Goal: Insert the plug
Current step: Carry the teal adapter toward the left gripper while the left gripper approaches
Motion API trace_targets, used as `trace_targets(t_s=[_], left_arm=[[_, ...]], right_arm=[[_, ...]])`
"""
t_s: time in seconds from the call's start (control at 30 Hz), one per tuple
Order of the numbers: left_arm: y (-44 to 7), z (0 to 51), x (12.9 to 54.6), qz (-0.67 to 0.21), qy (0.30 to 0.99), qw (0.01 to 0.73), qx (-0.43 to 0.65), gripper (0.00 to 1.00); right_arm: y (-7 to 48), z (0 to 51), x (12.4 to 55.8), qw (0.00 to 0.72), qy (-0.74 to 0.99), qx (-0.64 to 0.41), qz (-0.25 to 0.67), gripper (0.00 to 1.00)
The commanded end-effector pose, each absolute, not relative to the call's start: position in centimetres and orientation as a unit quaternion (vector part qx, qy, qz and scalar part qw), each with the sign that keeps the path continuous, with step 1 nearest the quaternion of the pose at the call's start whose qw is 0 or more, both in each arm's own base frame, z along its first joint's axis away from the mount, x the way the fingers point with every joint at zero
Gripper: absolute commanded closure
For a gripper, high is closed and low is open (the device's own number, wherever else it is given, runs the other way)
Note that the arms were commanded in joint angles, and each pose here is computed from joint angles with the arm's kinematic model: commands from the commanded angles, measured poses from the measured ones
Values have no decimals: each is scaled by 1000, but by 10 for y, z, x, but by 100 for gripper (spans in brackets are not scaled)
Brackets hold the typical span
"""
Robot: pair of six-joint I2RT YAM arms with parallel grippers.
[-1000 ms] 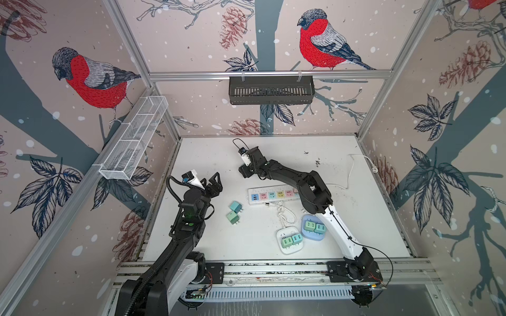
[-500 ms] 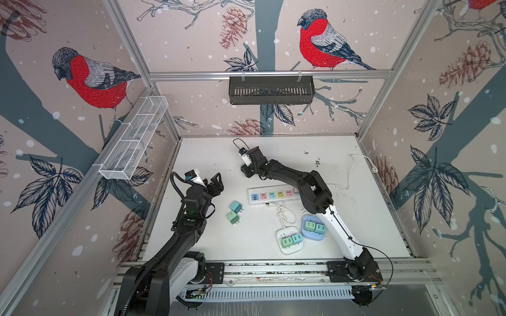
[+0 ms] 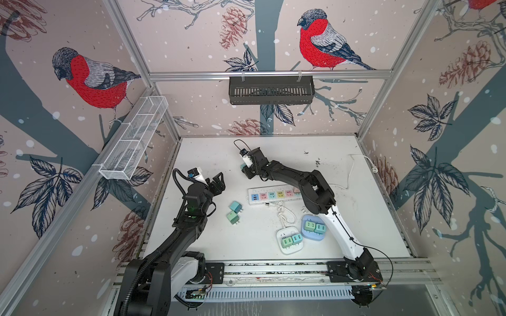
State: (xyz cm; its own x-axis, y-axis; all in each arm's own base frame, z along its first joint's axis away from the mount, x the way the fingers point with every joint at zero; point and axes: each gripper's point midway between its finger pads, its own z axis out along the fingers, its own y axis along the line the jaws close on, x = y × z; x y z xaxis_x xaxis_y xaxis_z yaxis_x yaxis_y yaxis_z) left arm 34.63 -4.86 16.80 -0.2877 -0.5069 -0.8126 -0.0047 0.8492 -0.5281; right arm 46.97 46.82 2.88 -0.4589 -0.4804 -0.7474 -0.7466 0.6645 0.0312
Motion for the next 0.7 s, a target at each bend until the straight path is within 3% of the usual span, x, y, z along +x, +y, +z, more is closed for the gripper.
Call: trace_targets(t_s=[0.0, 0.23, 0.5, 0.67], left_arm=[[-49, 177, 348, -223, 762, 585, -163, 22], [-54, 183, 347, -233, 760, 589, -147, 22], [-66, 206, 336, -255, 739, 615, -103, 22], [-81, 228, 325, -281, 717, 634, -66, 24]], right_arm=[[466, 28, 458, 356, 835, -376, 183, 78], [455, 82, 432, 406, 804, -381, 209, 85], [414, 181, 367, 525, 726, -370, 246, 85], [378, 215, 337, 585, 685, -350, 257, 88]])
